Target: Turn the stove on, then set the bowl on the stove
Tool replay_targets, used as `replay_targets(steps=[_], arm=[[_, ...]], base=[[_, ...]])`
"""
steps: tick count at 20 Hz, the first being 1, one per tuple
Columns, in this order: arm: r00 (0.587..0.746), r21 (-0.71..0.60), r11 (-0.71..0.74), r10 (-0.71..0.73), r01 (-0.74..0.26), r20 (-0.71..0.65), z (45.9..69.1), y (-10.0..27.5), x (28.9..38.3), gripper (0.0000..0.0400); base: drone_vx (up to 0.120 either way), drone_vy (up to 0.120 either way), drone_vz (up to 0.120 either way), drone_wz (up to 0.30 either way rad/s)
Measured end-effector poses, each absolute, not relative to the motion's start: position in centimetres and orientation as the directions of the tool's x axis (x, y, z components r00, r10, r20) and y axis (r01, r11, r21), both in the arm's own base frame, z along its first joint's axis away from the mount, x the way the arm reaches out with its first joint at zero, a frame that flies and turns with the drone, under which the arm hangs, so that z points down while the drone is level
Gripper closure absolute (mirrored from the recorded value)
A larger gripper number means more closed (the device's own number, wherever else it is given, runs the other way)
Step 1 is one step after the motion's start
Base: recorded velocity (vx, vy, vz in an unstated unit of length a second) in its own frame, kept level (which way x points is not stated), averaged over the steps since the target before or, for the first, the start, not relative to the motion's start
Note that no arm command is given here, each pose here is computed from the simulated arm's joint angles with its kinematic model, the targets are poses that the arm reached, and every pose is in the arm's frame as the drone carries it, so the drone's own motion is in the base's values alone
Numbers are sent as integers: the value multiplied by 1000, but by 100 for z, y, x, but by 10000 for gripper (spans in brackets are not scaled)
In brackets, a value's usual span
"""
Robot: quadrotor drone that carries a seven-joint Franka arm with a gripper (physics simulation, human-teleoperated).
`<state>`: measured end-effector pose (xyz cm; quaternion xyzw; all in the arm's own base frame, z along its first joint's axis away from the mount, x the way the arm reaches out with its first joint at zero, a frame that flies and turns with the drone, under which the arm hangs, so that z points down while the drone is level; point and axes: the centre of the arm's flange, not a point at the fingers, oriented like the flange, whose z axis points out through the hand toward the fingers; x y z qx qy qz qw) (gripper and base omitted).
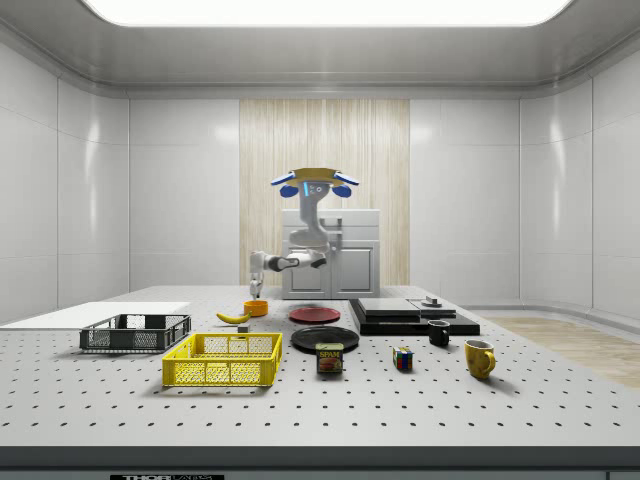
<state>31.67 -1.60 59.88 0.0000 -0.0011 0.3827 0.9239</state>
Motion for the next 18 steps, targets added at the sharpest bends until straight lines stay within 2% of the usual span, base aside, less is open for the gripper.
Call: replay_targets(steps=[2,18], arm=[[707,-1,707,707,-707,2,5988,-160,3167,0],[707,-1,707,707,-707,2,6371,-83,3167,0]], base=[[120,0,0,0],[0,0,0,0]])
